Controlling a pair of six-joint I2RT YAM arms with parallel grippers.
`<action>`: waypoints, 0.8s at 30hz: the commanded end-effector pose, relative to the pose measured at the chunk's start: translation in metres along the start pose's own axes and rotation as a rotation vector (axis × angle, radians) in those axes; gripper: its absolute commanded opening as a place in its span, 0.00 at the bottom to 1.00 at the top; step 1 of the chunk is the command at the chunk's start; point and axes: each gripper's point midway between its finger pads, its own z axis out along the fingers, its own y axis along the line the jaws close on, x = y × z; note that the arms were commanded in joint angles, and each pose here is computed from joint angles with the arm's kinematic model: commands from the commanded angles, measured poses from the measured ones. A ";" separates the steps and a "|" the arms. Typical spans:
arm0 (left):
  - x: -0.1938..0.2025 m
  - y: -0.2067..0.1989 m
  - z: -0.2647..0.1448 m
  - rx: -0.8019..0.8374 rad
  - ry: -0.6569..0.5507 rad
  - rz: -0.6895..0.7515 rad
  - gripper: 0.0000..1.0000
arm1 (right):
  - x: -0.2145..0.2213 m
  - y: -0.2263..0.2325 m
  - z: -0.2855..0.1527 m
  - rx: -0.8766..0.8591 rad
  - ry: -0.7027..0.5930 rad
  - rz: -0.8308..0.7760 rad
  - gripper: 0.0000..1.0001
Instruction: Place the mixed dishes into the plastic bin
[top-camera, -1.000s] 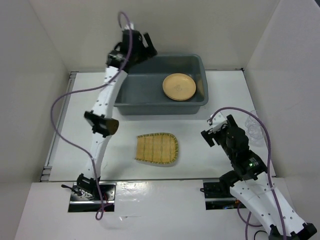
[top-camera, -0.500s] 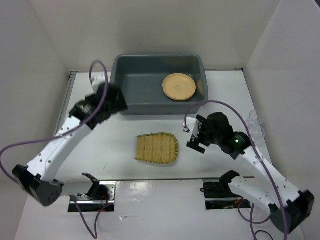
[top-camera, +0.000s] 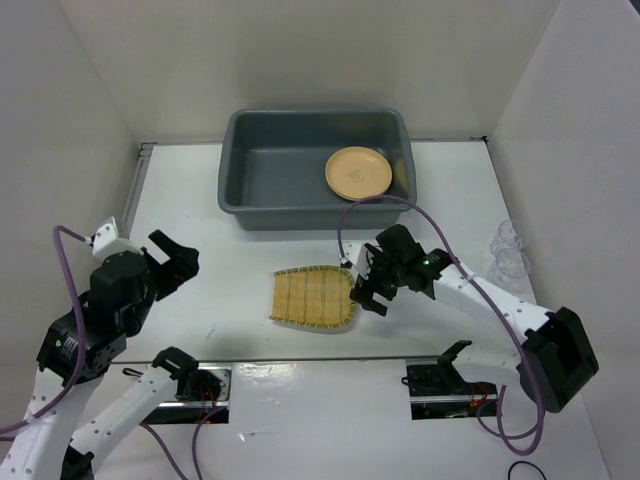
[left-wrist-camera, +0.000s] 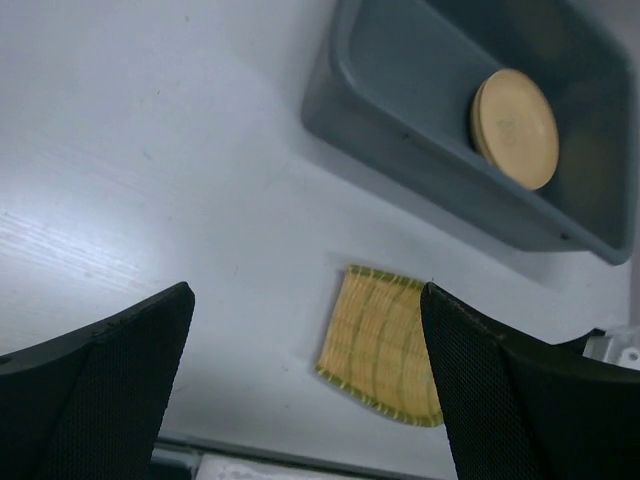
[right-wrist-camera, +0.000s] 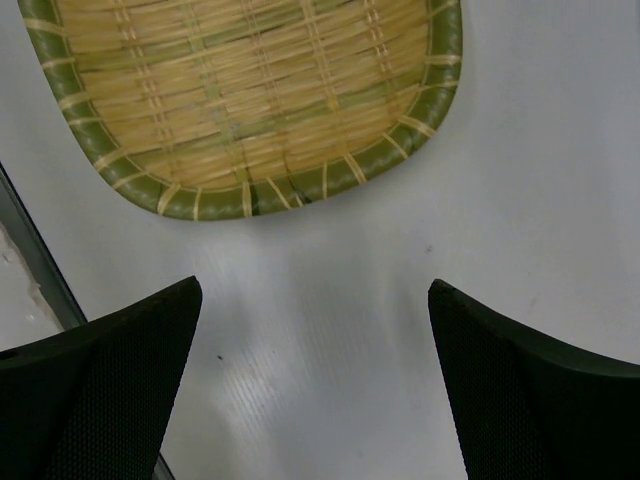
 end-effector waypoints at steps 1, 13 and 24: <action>0.010 0.010 -0.007 0.001 0.022 -0.030 1.00 | -0.039 -0.003 0.012 -0.025 -0.116 0.083 0.98; -0.009 0.009 -0.020 -0.008 0.019 0.130 1.00 | -0.066 -0.005 0.039 -0.170 -0.113 0.445 0.98; -0.017 0.014 -0.029 0.018 -0.042 0.094 1.00 | -0.040 -0.030 0.065 -0.115 -0.049 0.477 0.98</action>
